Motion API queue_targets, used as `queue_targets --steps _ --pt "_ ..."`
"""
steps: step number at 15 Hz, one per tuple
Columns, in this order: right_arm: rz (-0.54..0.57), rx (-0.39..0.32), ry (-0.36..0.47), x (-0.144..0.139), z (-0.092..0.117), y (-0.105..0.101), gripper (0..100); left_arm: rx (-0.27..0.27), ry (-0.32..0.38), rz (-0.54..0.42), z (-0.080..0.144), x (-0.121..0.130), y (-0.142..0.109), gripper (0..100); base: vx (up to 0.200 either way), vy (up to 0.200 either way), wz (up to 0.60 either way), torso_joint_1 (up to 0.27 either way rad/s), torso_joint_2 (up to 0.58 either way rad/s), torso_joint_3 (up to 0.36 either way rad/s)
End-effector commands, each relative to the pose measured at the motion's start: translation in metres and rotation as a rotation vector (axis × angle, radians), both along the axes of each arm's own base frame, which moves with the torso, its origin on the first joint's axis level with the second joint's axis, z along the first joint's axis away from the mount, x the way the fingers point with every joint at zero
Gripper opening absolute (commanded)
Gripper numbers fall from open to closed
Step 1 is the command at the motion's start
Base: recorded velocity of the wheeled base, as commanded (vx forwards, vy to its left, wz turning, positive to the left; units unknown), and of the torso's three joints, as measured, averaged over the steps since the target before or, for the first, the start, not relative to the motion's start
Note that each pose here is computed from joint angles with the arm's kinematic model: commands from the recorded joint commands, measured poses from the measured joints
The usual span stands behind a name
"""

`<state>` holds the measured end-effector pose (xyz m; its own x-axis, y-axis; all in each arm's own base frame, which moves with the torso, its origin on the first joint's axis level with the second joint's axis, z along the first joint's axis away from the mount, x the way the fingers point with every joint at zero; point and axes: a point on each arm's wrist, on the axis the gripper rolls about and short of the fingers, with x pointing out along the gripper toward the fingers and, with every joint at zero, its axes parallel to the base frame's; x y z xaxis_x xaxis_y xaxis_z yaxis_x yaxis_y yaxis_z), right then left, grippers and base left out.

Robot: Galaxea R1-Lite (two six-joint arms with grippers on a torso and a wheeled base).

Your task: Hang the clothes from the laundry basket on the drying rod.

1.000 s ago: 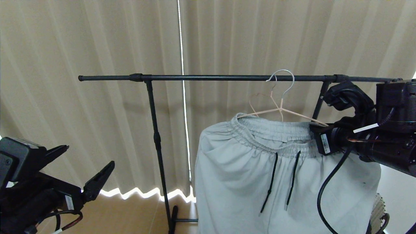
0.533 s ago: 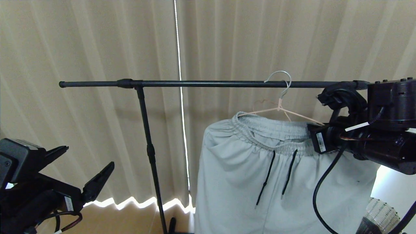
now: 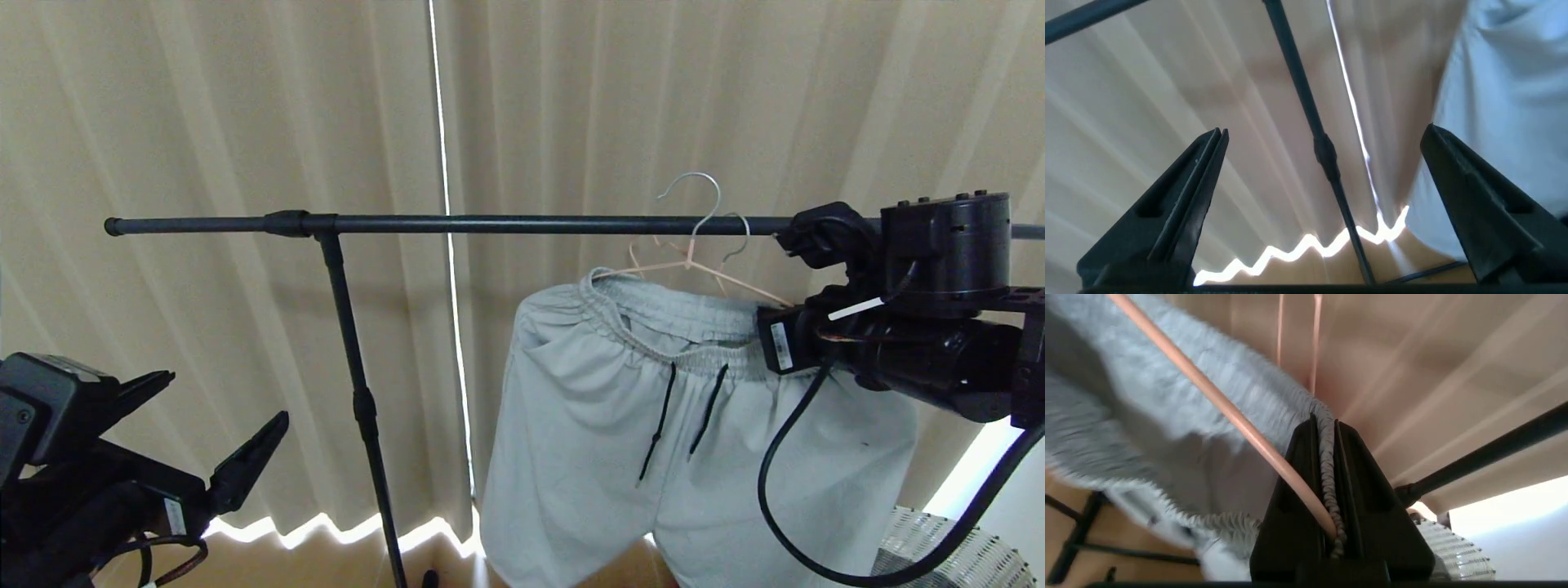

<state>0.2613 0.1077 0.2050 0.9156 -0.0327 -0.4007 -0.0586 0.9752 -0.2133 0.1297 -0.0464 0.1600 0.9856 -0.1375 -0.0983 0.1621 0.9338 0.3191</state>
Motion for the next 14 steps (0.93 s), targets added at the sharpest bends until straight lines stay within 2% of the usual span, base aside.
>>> queue_targets --steps 1,3,6,14 --pt "-0.016 -0.017 0.023 0.015 -0.011 0.014 0 0.002 0.004 0.000 -0.001 0.000 0.000 100 0.000 0.000 0.00 0.000 0.00 0.000" --pt "-0.053 -0.026 0.011 0.029 -0.013 0.026 0 0.000 0.004 0.000 -0.001 0.000 0.000 100 0.000 0.000 0.00 0.000 0.00 0.000" --pt "-0.144 -0.081 0.009 0.050 -0.024 0.035 0 0.001 0.006 0.000 -0.001 0.000 0.000 100 0.000 0.000 0.00 0.000 0.00 0.000" --pt "-0.098 -0.104 0.030 0.047 -0.035 0.055 0 0.001 0.006 0.000 -0.001 0.000 0.000 100 0.000 0.000 0.00 0.000 0.00 0.000"
